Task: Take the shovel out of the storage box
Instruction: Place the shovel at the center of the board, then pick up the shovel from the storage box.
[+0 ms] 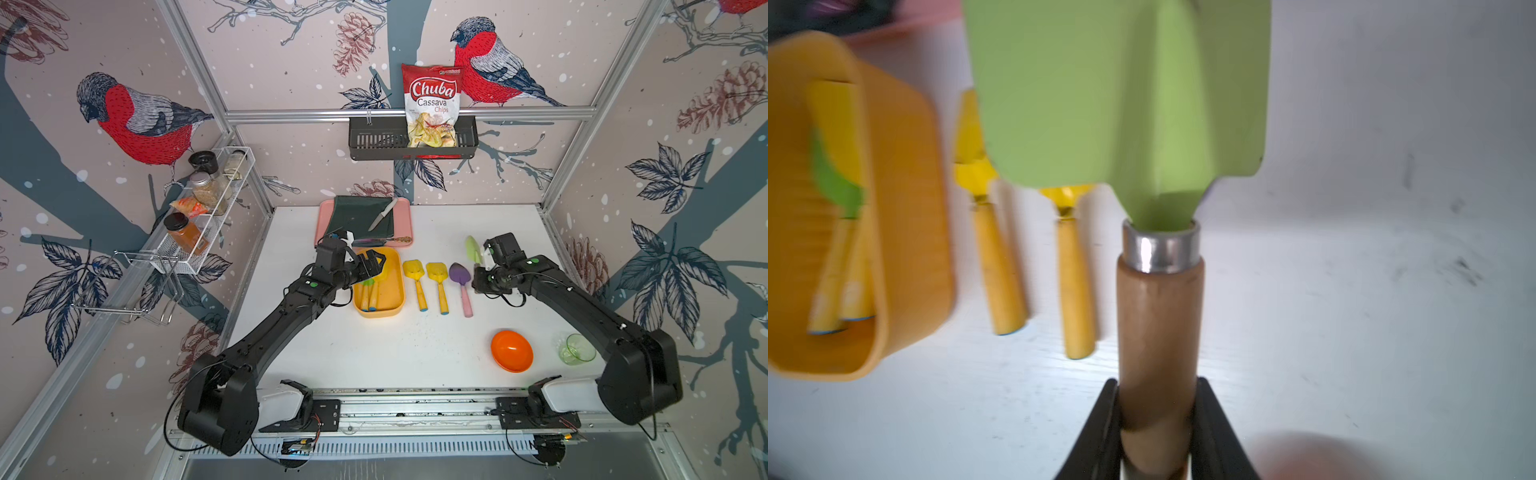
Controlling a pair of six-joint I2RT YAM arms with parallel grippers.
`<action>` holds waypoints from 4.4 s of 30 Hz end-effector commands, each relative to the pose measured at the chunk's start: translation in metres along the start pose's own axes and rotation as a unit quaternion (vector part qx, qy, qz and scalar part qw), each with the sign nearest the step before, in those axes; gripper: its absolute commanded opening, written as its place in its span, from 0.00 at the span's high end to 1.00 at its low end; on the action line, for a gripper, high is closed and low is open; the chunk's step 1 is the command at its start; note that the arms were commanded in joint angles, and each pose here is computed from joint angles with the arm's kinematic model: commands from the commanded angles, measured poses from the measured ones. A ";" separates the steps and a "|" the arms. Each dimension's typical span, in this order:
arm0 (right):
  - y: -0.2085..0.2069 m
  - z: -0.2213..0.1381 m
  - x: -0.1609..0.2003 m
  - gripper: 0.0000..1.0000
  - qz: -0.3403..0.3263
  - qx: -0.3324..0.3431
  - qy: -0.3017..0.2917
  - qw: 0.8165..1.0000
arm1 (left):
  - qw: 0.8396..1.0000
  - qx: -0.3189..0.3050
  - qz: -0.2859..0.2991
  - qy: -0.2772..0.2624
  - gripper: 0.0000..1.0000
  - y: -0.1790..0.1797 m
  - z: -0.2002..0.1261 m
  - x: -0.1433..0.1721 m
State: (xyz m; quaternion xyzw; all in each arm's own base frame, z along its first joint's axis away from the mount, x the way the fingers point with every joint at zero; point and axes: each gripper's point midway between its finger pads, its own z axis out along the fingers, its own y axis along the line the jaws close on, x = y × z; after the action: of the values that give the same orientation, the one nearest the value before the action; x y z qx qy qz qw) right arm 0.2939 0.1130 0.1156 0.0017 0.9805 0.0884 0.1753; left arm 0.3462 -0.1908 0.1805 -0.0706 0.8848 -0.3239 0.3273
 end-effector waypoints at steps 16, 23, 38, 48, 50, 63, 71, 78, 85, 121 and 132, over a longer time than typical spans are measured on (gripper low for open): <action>-0.047 0.056 0.037 0.82 -0.031 0.134 0.142 0.980 | 0.993 -0.077 0.026 0.089 0.15 0.039 0.033 0.043; -0.049 0.067 0.046 0.82 -0.042 0.159 0.158 0.974 | 0.994 -0.060 0.027 0.093 0.15 0.035 0.036 0.045; -0.050 0.075 0.035 0.69 -0.049 0.178 0.148 0.972 | 0.993 -0.064 0.026 0.100 0.15 0.038 0.041 0.049; -0.053 0.074 0.037 0.67 -0.041 0.170 0.151 0.973 | 0.991 -0.075 0.025 0.112 0.14 0.044 0.045 0.054; -0.050 0.071 0.035 0.67 -0.040 0.165 0.146 0.975 | 0.989 -0.091 0.030 0.113 0.14 0.049 0.046 0.055; -0.022 0.018 0.016 0.59 -0.035 0.129 0.083 0.987 | 0.960 -0.213 0.098 0.150 0.33 0.074 0.070 0.054; -0.010 -0.008 -0.001 0.59 -0.025 0.097 0.028 0.995 | 0.944 -0.259 0.117 0.170 0.34 0.087 0.094 0.060; -0.003 -0.019 -0.011 0.60 -0.025 0.079 -0.009 0.997 | 0.935 -0.277 0.119 0.188 0.42 0.101 0.102 0.072; 0.008 -0.017 -0.010 0.60 -0.031 0.058 -0.008 0.998 | 0.937 -0.268 0.120 0.192 0.62 0.098 0.109 0.075; 0.287 -0.151 -0.026 0.50 -0.201 -0.571 -0.103 0.789 | 0.912 0.376 0.040 -0.157 1.00 -0.138 -0.101 -0.047; 0.308 -0.146 -0.021 0.55 -0.233 -0.611 -0.068 0.754 | 0.897 0.414 0.021 -0.156 1.00 -0.142 -0.113 -0.042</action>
State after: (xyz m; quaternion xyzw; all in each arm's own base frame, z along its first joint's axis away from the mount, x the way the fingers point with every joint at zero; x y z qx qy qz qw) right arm 0.2658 0.3857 0.3029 -0.3020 0.6989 0.6070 0.2276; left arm 0.3064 -0.2288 0.3296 0.0141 0.6509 -0.6142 0.4459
